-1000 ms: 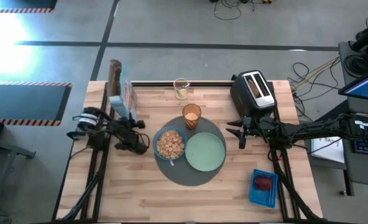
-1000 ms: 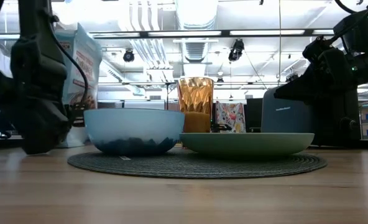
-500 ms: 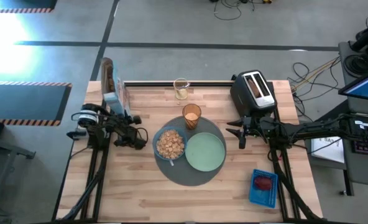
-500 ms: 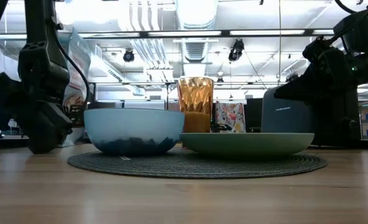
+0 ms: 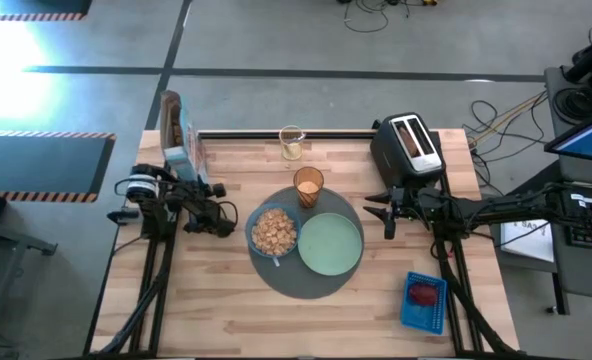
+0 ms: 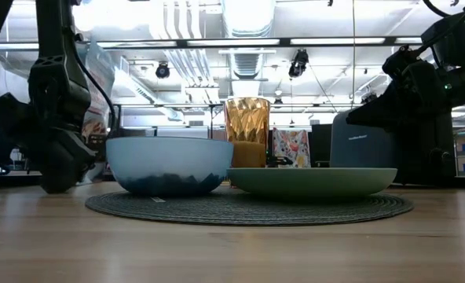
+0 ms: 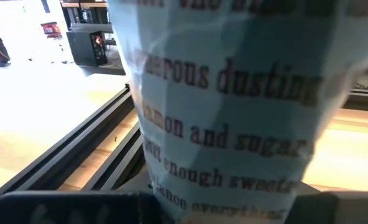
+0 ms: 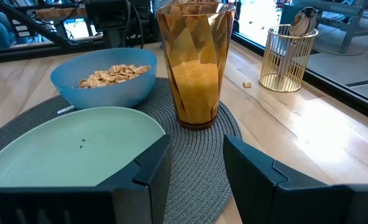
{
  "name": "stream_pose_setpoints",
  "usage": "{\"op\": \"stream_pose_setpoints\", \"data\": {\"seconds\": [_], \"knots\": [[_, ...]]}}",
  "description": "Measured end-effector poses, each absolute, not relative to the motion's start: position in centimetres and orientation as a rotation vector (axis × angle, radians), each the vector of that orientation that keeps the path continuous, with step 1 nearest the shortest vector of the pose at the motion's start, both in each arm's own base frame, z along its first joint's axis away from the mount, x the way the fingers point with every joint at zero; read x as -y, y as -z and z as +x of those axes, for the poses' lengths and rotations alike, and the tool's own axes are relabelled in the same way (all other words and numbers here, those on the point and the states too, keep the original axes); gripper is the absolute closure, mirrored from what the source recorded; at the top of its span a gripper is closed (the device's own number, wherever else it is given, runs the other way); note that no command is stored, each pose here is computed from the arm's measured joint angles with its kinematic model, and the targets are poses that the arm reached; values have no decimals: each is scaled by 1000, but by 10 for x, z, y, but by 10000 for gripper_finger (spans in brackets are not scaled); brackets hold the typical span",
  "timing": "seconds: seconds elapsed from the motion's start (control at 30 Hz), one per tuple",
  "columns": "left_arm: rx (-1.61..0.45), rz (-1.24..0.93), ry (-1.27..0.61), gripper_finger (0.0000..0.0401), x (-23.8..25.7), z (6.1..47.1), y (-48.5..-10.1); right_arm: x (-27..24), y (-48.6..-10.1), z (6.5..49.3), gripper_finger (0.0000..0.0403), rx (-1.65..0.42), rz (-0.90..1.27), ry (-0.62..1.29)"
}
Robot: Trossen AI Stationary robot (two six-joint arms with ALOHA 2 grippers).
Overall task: Arrange a breakfast setting
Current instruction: Pour the cereal from the cereal box into a blue bowl
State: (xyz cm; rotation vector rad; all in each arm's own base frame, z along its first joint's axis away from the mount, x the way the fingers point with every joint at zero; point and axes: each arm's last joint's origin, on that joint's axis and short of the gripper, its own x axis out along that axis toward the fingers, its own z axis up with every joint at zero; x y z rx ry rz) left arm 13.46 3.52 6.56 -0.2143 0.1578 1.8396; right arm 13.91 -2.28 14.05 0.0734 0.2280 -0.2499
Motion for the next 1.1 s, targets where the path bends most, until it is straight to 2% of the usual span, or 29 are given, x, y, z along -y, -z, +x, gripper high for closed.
{"op": "stream_pose_setpoints", "data": {"seconds": [0.47,0.83,1.1], "knots": [[-124,-345,-1939,266,-39,131,-74,23,-140,139,268,-229,73,250],[-156,-411,-1964,203,-36,129,-81,23,-141,139,268,-228,74,250],[-300,-385,-1940,178,-32,139,-86,23,-140,139,268,-229,73,250]]}}
